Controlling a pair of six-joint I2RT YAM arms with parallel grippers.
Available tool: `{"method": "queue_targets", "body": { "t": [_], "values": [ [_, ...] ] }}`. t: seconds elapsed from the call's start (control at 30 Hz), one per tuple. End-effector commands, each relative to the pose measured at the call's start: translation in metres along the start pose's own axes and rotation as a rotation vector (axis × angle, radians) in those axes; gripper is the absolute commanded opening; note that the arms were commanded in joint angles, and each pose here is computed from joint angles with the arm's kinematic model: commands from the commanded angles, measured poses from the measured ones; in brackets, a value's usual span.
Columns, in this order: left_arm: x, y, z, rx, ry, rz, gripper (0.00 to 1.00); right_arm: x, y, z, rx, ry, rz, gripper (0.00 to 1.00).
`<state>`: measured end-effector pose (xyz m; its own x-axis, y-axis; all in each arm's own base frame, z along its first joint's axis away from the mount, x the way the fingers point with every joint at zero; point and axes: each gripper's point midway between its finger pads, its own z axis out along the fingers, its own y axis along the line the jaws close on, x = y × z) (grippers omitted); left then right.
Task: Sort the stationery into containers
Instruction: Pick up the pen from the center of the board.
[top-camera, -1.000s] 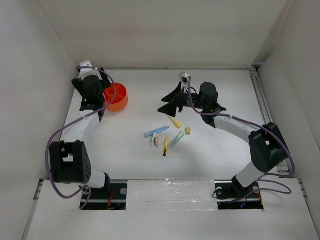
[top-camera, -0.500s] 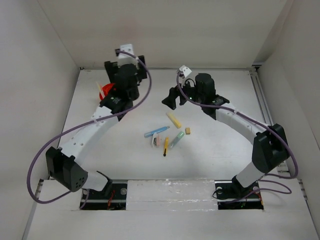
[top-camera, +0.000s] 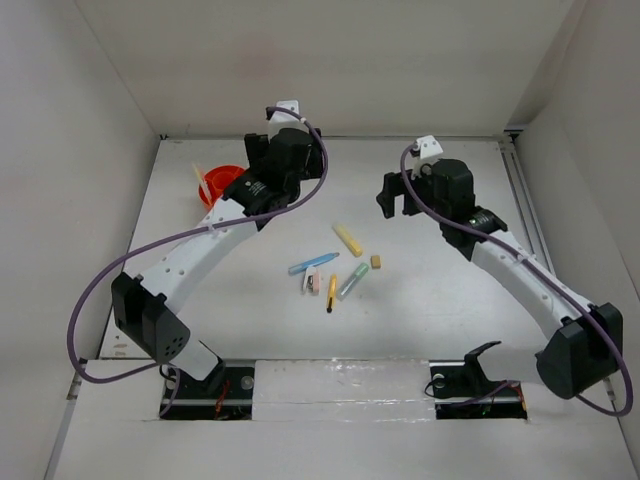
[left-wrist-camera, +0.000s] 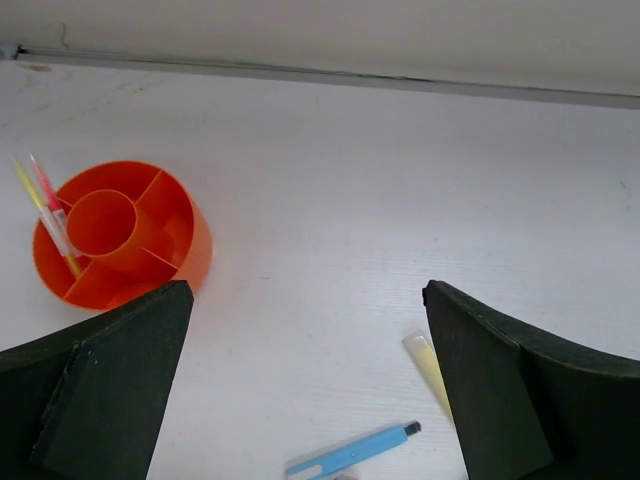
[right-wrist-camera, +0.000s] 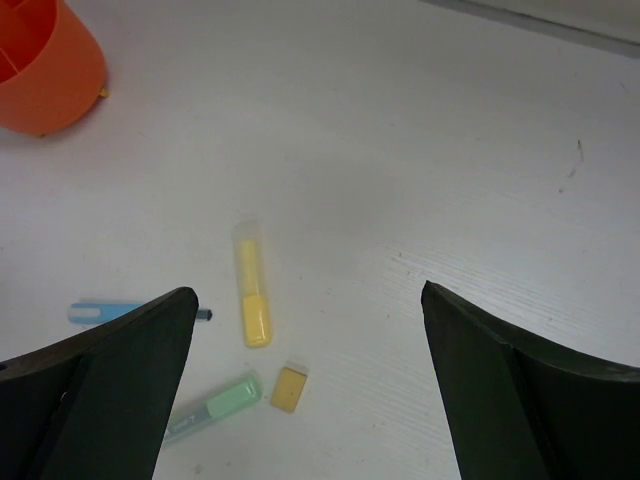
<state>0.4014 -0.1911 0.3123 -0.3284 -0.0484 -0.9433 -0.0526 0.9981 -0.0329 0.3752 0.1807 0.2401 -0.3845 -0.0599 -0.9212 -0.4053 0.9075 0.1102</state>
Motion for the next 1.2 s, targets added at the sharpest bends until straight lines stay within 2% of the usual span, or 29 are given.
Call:
{"method": "queue_targets", "body": {
  "t": [0.0,0.23,0.47,0.57,0.77,0.83,0.93,1.07,1.17],
  "values": [
    [-0.011,-0.006,-0.013,0.036,0.030,-0.119,1.00,0.014,-0.003,-0.002,0.011,0.052,-0.042,1.00],
    [0.016,0.003,-0.008,0.123,0.181,-0.333,1.00,0.066,0.029,0.037,-0.042,0.244,-0.123,0.98],
    [0.019,0.012,-0.020,0.103,0.185,-0.372,1.00,0.106,0.046,0.075,-0.018,0.362,-0.170,0.94],
    [0.009,0.020,-0.029,0.097,0.150,-0.395,1.00,0.117,0.045,0.092,-0.003,0.395,-0.176,0.90],
    [0.003,0.028,-0.041,0.107,0.100,-0.434,1.00,0.142,0.055,0.106,0.008,0.454,-0.203,0.86],
    [0.003,0.030,-0.041,0.100,0.089,-0.438,1.00,0.150,0.052,0.111,0.021,0.472,-0.208,0.81],
    [0.002,0.031,-0.043,0.098,0.093,-0.445,1.00,0.160,0.051,0.113,0.028,0.508,-0.204,0.72],
    [0.005,0.029,-0.039,0.088,0.111,-0.445,1.00,0.171,0.063,0.110,0.034,0.521,-0.222,0.71],
    [0.009,0.030,-0.038,0.085,0.118,-0.441,1.00,0.191,0.060,0.113,0.043,0.566,-0.221,0.65]
  ]
}}
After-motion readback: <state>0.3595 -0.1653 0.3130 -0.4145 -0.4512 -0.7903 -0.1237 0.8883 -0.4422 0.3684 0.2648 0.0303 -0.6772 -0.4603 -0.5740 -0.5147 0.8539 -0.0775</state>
